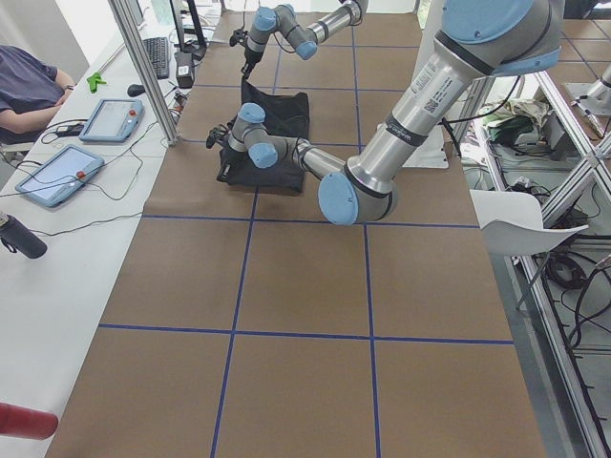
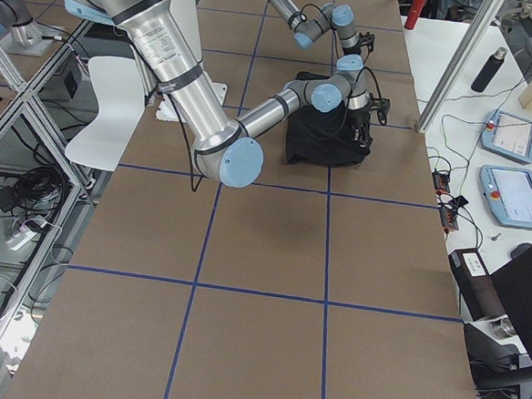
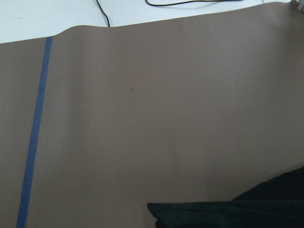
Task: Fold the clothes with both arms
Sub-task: 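Lay the hem near the collar and open both grippers, then move the left gripper to the folded shirt's side edge while the right arm holds back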
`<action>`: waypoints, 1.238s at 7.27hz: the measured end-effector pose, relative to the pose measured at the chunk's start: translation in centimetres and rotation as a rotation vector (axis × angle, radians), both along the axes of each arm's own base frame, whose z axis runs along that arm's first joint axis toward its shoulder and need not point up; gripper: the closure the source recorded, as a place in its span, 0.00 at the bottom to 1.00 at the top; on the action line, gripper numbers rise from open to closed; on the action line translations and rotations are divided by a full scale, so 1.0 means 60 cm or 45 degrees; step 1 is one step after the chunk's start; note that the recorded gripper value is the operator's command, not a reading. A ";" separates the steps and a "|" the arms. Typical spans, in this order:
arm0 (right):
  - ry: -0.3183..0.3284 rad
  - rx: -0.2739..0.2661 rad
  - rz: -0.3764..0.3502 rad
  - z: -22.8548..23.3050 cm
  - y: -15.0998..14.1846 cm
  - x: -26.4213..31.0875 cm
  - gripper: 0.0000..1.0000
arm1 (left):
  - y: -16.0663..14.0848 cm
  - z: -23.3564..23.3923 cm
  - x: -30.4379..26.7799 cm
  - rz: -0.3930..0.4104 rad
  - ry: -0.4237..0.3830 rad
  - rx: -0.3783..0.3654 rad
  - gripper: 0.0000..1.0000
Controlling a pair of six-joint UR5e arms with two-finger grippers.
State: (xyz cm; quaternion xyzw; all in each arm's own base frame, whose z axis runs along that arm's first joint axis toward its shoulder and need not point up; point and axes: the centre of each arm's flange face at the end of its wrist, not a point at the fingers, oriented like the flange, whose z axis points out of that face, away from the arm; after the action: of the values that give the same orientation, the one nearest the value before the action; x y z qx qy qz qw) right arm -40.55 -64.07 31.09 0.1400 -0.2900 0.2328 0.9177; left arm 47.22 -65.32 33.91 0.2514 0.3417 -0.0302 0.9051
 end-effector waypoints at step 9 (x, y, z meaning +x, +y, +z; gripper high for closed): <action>-0.066 0.084 -0.287 -0.015 -0.046 0.065 0.00 | 0.119 -0.025 -0.124 0.171 0.227 0.240 0.00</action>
State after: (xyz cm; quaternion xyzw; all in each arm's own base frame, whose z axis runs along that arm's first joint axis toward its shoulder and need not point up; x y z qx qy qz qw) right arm -36.64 -66.86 30.19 0.1306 -0.3351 0.1219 0.9251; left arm 39.77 -58.15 32.40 0.3082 0.4380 0.0405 0.8435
